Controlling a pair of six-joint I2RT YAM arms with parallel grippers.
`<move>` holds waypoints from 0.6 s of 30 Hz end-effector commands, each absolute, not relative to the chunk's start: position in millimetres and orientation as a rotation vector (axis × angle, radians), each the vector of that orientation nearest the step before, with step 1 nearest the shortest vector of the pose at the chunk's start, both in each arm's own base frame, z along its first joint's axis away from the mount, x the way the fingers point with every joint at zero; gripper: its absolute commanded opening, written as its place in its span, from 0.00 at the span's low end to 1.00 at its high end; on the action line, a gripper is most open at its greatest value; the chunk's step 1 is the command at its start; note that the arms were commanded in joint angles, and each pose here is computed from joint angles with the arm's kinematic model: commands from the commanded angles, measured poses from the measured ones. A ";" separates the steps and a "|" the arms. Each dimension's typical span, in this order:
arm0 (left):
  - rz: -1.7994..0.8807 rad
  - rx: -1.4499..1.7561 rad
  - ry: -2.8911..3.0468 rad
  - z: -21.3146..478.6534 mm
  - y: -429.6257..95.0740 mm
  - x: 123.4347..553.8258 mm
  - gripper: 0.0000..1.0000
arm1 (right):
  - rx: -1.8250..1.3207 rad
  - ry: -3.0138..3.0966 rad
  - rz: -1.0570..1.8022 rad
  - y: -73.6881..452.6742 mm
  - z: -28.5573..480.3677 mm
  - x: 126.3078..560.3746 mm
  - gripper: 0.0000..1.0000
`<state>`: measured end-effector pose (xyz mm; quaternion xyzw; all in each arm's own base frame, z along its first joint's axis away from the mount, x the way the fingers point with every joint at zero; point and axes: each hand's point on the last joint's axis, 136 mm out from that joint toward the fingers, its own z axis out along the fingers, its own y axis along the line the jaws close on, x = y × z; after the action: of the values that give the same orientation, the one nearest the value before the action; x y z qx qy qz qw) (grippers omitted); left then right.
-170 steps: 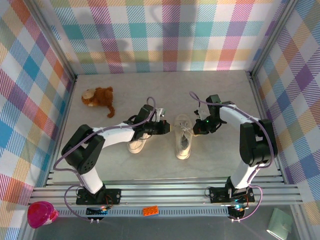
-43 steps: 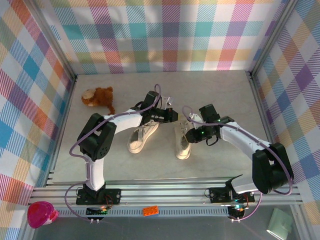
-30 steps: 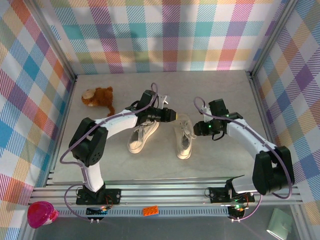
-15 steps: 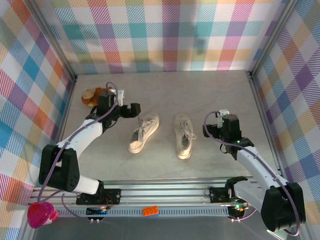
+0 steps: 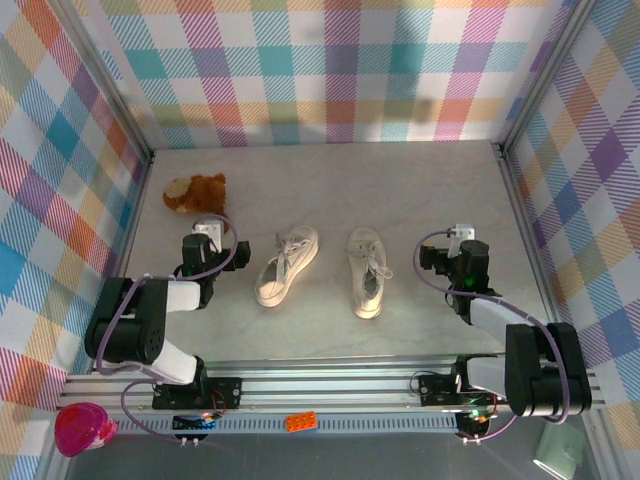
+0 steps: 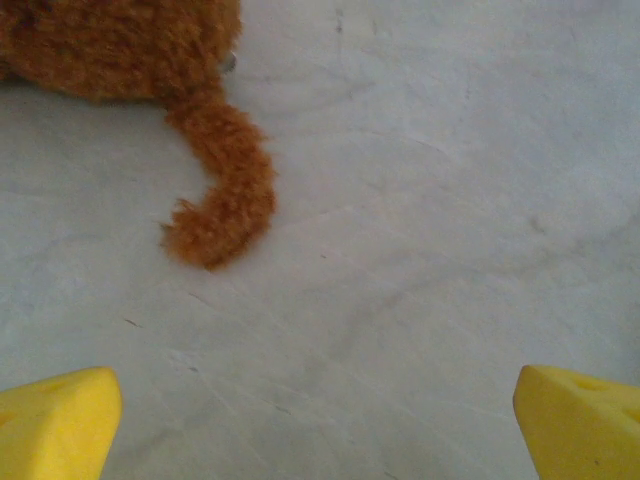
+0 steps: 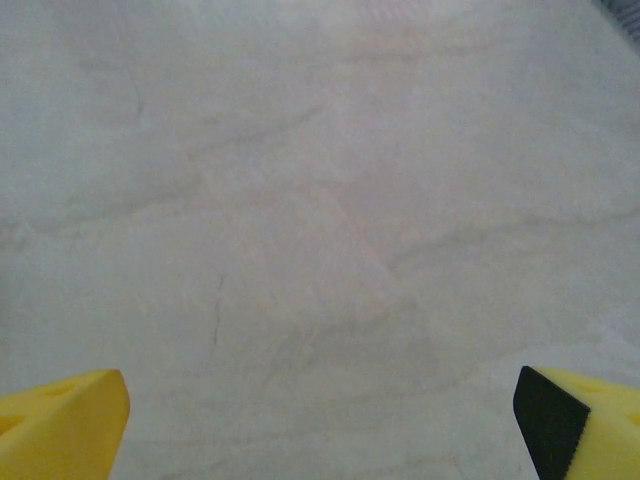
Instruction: Tie the shoes
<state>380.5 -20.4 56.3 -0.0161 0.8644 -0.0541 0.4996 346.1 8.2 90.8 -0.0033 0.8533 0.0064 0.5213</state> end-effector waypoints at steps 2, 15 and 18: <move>-0.155 -0.008 1.948 82.3 -21.7 396.5 1.00 | -0.111 1.911 0.112 25.6 121.0 371.6 0.99; -0.153 0.007 1.967 81.7 -23.9 399.6 1.00 | -0.047 1.970 0.169 23.2 90.9 398.4 0.99; -0.151 0.008 1.968 81.2 -24.2 399.2 1.00 | -0.050 1.968 0.169 23.5 91.1 398.5 0.99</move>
<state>390.5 -23.3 65.5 -0.0089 0.8477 -0.0658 0.5264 391.2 23.5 75.9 -0.0259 0.8450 0.0641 0.5302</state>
